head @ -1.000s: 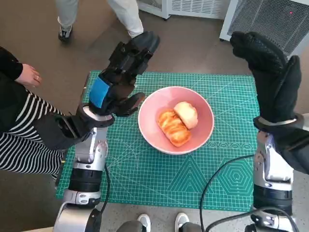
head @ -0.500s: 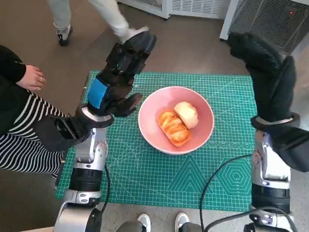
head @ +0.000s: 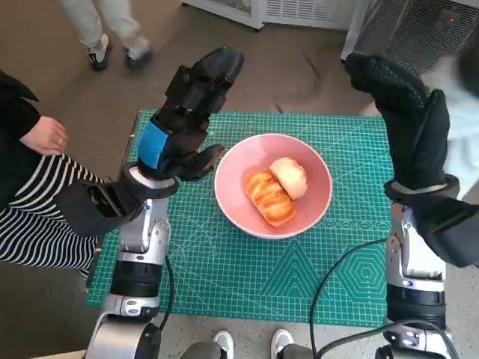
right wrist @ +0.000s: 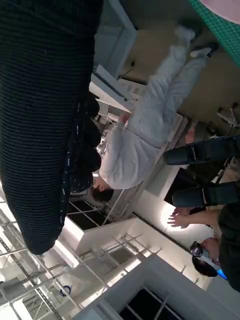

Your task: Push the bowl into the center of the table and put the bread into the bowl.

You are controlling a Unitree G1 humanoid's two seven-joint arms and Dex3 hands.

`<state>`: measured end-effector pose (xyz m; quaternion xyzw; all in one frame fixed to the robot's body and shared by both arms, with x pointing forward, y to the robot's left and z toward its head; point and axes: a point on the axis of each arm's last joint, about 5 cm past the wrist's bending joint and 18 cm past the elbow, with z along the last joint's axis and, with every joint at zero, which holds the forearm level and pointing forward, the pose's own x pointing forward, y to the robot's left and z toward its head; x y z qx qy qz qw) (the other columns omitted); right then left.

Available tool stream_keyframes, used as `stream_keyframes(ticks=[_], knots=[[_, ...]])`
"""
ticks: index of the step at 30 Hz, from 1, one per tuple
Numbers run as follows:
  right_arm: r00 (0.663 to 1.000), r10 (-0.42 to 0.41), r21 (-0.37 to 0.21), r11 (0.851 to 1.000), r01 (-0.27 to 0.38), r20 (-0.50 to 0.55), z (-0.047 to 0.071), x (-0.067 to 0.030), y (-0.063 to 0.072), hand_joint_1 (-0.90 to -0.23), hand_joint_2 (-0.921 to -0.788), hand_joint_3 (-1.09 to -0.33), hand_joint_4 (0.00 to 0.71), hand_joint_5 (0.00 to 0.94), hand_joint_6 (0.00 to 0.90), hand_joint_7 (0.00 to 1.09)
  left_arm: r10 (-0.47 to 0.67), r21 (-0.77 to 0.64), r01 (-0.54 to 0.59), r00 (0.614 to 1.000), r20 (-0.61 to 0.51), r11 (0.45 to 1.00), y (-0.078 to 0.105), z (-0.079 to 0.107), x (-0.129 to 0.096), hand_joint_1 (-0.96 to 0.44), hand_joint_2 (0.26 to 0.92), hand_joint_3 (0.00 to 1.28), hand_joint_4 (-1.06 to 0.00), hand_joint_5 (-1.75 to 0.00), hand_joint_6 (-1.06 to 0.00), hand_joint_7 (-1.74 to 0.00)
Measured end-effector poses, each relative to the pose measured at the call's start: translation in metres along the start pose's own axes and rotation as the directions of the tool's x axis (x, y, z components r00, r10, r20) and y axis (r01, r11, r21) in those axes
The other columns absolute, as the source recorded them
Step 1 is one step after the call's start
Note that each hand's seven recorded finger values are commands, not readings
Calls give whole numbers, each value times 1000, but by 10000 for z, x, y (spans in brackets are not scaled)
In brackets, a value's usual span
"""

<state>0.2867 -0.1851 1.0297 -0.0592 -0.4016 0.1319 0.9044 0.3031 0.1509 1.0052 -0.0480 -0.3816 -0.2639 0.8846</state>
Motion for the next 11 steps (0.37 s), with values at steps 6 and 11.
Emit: stream_keyframes(ticks=[6,11], knots=[[1000,2,-1,1000,-2,-1,0,-2,0,-697,-921,-667,145,0,22,475,0,3,0,1000,0,1000,-7,3,4,-691,921,369,1,-173,1,-459],[1000,2,-1,1000,-2,-2,-1,-7,0,-694,-921,-667,143,1,22,478,5,12,-5,1000,1,1000,-17,12,11,-695,921,370,1,-171,1,-474]])
